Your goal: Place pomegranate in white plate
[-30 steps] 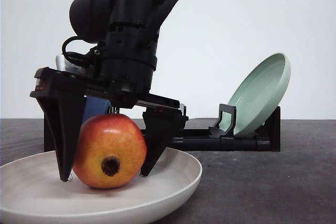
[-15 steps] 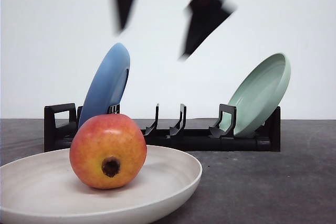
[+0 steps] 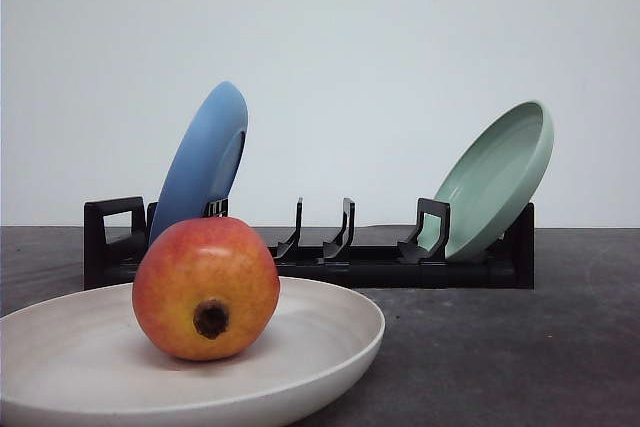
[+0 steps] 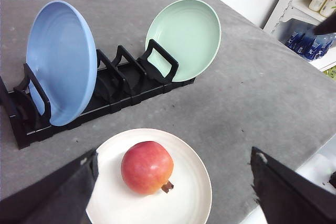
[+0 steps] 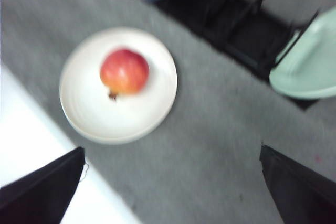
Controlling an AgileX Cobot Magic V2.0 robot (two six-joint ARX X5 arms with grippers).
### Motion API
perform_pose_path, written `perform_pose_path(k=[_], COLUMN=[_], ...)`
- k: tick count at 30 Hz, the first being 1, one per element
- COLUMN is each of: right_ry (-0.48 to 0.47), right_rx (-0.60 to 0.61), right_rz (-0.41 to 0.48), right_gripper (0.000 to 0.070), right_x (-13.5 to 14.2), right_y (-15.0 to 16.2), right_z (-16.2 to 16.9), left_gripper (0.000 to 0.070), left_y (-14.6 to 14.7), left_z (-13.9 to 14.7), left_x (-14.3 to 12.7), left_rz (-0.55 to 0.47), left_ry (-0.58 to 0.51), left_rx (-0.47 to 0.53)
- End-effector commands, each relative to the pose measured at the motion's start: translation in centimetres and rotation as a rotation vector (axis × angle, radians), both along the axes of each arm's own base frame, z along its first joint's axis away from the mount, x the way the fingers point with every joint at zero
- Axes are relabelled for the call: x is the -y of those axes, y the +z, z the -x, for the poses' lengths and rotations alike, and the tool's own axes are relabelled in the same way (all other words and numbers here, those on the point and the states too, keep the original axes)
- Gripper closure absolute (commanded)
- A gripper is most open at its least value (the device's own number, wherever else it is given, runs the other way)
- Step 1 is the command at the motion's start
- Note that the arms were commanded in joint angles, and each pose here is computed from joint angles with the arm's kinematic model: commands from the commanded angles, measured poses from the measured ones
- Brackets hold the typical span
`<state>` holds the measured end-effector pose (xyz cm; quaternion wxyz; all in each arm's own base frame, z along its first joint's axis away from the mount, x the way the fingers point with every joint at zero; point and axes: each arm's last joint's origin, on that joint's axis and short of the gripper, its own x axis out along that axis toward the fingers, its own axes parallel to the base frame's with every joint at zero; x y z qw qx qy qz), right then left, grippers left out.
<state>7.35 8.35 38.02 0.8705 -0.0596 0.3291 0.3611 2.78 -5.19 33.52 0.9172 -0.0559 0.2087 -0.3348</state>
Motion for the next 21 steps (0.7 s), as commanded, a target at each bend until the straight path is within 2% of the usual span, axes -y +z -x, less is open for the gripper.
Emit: perform_pose_path(k=[1, 4, 7, 11, 18, 19, 20, 21], right_ry=[-0.033, -0.075, -0.111, -0.109, -0.11, -0.11, -0.109, -0.105], right_rx=[0.067, 0.176, 0.241, 0.247, 0.243, 0.24, 0.234, 0.232], right_rz=[-0.13, -0.235, -0.278, -0.289, -0.293, -0.291, -0.283, -0.27], right_gripper=[0.0, 0.0, 0.0, 0.0, 0.0, 0.0064, 0.0351, 0.066], right_x=[1.3, 3.2, 4.3, 4.8, 4.8, 4.8, 4.9, 4.9], right_y=[-0.3, -1.8, -3.3, -4.7, -4.8, -4.8, -4.9, -5.0], right_z=[1.2, 2.6, 3.4, 3.9, 3.9, 3.9, 3.9, 4.0], left_gripper=[0.0157, 0.0157, 0.0157, 0.0157, 0.0159, 0.0203, 0.0335, 0.0636], left_y=[0.3, 0.5, 0.5, 0.5, 0.5, 0.4, 0.4, 0.4], left_z=[0.0, 0.0, 0.0, 0.0, 0.0, 0.0, 0.0, 0.0], left_x=[0.1, 0.2, 0.2, 0.2, 0.2, 0.2, 0.2, 0.2], left_rz=[0.014, 0.028, 0.026, 0.023, 0.022, 0.022, 0.021, 0.018], left_ry=[-0.01, -0.01, -0.011, -0.012, -0.013, -0.013, -0.013, -0.014], left_rx=[0.015, 0.018, 0.021, 0.023, 0.023, 0.023, 0.023, 0.022])
